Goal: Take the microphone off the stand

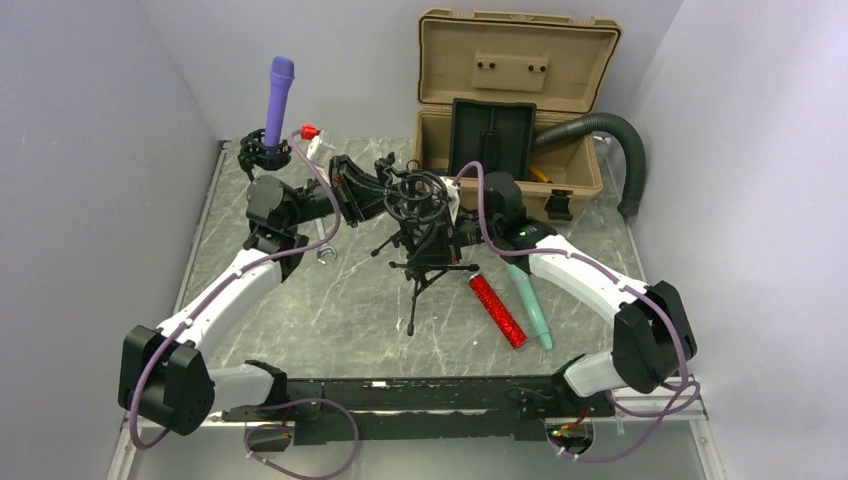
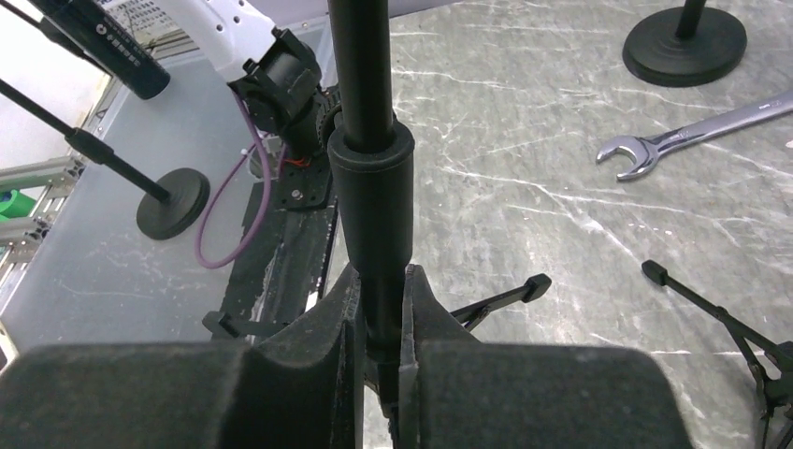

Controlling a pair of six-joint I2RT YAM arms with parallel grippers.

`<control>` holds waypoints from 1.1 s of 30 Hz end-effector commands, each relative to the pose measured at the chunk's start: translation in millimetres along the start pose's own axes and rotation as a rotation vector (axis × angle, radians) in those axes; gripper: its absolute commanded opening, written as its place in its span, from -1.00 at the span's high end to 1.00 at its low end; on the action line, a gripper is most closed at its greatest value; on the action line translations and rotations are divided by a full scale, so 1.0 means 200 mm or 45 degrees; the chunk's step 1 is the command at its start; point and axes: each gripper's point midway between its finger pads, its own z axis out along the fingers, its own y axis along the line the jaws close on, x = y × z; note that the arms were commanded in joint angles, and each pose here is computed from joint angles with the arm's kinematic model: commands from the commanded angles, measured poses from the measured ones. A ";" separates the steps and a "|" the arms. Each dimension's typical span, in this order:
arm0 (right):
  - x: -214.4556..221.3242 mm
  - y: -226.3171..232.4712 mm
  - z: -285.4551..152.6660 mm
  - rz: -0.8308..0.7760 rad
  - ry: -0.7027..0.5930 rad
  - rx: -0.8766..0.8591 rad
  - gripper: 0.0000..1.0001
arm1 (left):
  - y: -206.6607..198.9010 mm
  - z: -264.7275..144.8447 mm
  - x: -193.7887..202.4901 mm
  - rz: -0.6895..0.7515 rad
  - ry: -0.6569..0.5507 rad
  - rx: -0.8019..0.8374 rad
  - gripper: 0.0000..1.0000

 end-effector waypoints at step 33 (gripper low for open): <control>-0.29 0.04 -0.15 -0.094 -0.122 0.154 1.00 | 0.12 -0.03 0.31 0.365 0.573 -0.158 -0.22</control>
